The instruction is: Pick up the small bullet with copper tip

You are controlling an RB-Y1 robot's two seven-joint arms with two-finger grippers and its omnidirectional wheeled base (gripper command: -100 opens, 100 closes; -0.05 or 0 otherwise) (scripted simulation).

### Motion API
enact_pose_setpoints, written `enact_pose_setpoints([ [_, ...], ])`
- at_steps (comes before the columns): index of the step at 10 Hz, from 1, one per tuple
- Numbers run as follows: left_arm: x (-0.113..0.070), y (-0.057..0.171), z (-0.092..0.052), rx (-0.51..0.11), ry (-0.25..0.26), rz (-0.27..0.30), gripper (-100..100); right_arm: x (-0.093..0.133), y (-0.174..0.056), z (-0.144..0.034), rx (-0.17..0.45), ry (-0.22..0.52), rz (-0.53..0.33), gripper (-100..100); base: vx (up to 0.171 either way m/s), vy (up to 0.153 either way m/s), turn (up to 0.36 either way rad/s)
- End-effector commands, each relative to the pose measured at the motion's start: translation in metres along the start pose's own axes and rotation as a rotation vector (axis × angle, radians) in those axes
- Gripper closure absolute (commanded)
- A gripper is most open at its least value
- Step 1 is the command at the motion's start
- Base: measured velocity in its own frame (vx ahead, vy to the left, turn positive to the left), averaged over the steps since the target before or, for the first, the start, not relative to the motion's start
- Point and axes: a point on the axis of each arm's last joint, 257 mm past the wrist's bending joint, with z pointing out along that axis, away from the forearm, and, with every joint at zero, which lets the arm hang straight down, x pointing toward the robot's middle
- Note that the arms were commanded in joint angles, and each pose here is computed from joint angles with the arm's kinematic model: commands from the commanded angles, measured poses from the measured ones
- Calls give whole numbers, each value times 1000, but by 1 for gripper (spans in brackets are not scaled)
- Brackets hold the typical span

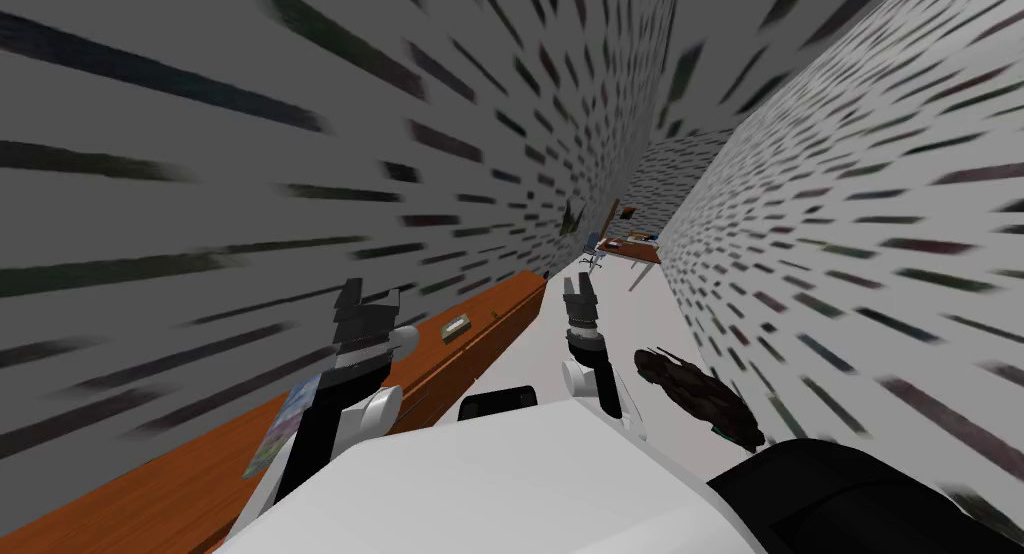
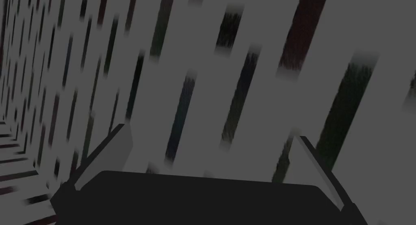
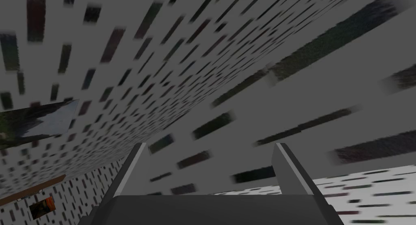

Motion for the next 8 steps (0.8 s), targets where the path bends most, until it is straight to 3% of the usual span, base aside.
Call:
enact_pose_setpoints([
  [1, 4, 8, 0, -22, 34, 18, -100, 0, 0, 0, 0, 0, 0, 0, 0, -10, -49],
  [5, 12, 58, -8, -162, 118, 78, -100, 0, 0, 0, 0, 0, 0, 0, -2, -40, -131],
  [7, 12, 76, -13, -214, 133, 93, -100, 0, 0, 0, 0, 0, 0, 0, 3, -56, -123],
  [8, 12, 96, -18, -272, 146, 109, -100, 0, 0, 0, 0, 0, 0, 0, 7, -42, -142],
])
